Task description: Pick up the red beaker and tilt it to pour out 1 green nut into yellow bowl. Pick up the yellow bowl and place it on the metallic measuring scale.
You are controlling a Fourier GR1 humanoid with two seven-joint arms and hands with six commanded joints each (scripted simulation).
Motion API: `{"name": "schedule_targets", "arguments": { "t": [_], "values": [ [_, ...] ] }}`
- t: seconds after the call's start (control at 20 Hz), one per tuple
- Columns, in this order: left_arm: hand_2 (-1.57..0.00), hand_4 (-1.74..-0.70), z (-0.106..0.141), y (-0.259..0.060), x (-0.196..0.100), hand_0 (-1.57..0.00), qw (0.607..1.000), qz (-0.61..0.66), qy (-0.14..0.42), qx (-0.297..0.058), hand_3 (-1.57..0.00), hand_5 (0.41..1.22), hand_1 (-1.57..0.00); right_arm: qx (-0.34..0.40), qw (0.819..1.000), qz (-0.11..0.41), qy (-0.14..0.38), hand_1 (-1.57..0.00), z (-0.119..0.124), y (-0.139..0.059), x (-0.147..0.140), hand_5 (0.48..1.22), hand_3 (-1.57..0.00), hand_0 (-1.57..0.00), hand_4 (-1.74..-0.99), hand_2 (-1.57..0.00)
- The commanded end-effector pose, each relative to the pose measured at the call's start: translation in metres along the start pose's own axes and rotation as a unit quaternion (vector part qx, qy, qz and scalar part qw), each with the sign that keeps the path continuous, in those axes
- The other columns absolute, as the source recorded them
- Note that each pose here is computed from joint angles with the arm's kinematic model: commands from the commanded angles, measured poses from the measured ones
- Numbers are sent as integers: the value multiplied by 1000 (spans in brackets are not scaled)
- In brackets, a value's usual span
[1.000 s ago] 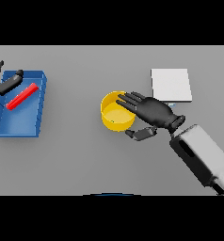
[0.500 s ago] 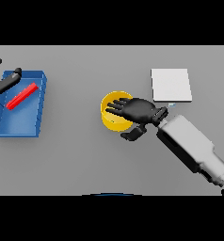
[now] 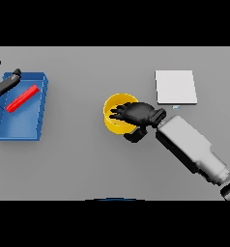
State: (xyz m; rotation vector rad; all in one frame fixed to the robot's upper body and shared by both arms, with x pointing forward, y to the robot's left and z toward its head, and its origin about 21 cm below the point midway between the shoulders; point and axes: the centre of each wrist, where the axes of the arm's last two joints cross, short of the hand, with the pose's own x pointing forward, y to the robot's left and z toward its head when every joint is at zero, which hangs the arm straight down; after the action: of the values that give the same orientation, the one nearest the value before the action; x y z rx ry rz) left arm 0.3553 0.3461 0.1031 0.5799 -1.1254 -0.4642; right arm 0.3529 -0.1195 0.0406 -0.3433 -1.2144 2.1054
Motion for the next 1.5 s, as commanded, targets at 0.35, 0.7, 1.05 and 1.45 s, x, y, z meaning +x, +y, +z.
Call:
{"name": "schedule_targets", "arguments": {
  "t": [0.35, 0.7, 1.05, 1.45],
  "values": [
    [1, -785, 0, 2, -4, 1, 1000, -5, -4, -3, 1, 709, 1, 3, 1000, 1, -31, -1189, 2, -4, -5, 1135, -969, -1205, -1611, -1129],
    [1, -786, 0, 2, -3, 1, 1000, -2, -6, -5, 1, 704, 1, 9, 1000, -5, -21, -1491, 11, -16, -2, 1203, -1198, -1494, -1714, -1362],
    [1, -776, 0, 5, 2, 1, 1000, -4, -9, 1, 1, 702, 1, -6, 1000, -6, -3, -1554, 39, -45, -5, 1217, -1153, -1555, -1735, -1491],
    [1, -806, 0, 4, 3, 1, 1000, 9, -16, -6, 1, 703, 1, -33, 998, -4, 59, -1568, 70, -56, -14, 1220, -1177, -1530, -1740, -1518]
  ]
}}
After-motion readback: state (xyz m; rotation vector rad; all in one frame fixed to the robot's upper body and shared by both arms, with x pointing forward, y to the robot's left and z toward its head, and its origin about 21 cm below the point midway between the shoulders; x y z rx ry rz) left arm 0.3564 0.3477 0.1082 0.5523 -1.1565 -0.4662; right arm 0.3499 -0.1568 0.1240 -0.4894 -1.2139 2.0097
